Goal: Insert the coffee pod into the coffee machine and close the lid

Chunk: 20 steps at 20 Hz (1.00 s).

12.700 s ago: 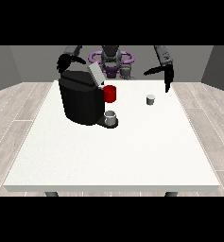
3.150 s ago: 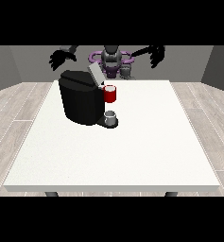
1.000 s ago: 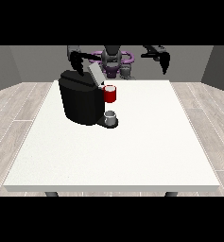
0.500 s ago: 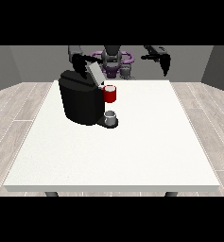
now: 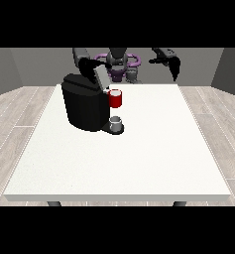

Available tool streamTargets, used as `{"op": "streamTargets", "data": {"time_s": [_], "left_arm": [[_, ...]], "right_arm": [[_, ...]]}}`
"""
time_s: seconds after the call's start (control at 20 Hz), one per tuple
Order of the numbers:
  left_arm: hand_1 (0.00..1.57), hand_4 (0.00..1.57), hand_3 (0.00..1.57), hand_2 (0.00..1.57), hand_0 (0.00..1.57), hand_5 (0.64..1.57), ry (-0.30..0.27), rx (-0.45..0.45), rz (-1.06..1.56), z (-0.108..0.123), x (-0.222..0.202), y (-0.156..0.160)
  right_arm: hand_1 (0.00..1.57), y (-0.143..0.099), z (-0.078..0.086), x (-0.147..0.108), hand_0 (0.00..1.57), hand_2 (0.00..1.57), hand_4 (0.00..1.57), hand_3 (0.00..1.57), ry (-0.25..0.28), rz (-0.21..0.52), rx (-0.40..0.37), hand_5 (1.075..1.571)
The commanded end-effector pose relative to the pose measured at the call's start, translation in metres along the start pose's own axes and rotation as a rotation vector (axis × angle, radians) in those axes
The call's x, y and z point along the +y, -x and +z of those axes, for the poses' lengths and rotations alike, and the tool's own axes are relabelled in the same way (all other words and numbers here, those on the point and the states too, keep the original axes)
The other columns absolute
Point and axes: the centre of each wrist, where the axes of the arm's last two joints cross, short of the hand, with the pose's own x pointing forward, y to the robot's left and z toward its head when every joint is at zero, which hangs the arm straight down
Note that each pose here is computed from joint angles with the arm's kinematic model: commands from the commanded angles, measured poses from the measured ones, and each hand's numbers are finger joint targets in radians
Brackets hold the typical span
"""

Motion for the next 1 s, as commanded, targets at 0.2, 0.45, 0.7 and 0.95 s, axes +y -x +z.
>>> {"op": "streamTargets", "data": {"time_s": [0.2, 0.45, 0.7, 0.95], "left_arm": [[0.00, 0.02, 0.00, 0.00, 0.00, 1.571, -0.024, -0.014, 0.017, 0.010, 0.009, 0.018], [0.00, 0.17, 0.00, 0.00, 0.00, 1.571, 0.012, -0.012, -0.029, -0.004, 0.015, -0.010], [0.00, 0.18, 0.00, 0.00, 0.00, 1.571, -0.006, 0.054, 0.010, 0.015, 0.007, 0.014], [0.00, 0.00, 0.00, 0.00, 0.00, 1.571, -0.004, 0.026, -0.002, 0.000, -0.001, 0.001]], "right_arm": [[0.00, -0.024, -0.022, 0.005, 0.00, 0.00, 0.18, 0.00, -0.046, 0.024, 0.031, 1.571], [0.00, -0.021, -0.028, 0.019, 0.00, 0.00, 0.00, 0.00, -0.052, 0.088, -0.004, 1.571], [0.00, -0.019, -0.027, 0.036, 0.00, 0.00, 0.15, 0.00, -0.099, 0.132, 0.039, 1.571], [0.00, -0.028, -0.032, 0.056, 0.00, 0.00, 0.12, 0.00, -0.129, 0.110, 0.008, 1.571]]}}
